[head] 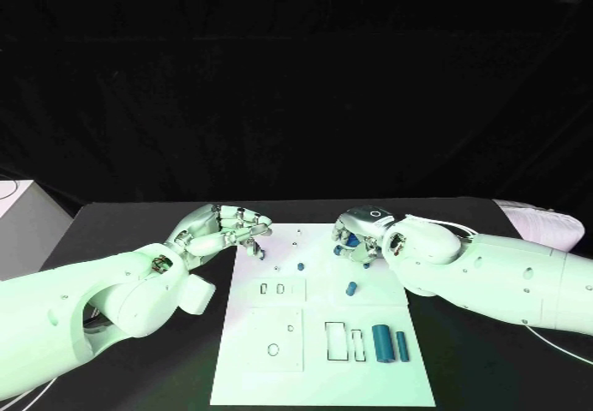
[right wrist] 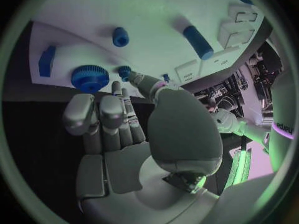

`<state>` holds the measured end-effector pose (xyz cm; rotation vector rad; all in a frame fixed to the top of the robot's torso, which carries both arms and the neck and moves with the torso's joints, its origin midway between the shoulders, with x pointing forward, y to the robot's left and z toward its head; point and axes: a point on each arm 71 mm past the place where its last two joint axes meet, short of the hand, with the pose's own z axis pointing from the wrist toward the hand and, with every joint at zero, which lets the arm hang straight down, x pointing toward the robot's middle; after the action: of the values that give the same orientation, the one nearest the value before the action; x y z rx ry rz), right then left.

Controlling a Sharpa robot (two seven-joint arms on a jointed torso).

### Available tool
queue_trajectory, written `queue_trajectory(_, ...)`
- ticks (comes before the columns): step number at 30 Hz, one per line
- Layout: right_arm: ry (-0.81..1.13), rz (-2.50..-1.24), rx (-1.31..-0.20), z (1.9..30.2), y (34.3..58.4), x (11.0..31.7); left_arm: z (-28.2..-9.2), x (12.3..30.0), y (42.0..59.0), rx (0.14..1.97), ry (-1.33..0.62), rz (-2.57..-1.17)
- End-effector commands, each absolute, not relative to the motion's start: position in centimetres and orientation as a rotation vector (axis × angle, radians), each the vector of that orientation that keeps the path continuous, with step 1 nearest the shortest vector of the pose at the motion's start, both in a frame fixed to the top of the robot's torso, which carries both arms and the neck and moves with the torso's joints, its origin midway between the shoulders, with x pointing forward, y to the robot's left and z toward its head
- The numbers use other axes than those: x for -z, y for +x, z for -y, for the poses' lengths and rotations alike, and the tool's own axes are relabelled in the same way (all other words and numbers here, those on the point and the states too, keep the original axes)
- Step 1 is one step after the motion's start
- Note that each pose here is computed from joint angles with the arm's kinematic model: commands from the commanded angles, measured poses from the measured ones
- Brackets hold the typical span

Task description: Assemble the parts on the task board

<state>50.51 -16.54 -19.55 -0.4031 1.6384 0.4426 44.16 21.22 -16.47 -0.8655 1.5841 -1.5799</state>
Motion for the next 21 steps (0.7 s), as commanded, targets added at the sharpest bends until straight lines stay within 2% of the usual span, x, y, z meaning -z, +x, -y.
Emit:
queue_trajectory(1,-0.419,-1.649,-0.424,16.50,50.55,19.72,-20.98,16.29,44.05,1.606,-0.847,-1.592)
queue_trajectory(21,-0.421,-1.663,-0.433,16.16,50.58,20.11,-20.92,16.24,44.03,1.611,-0.849,-1.601)
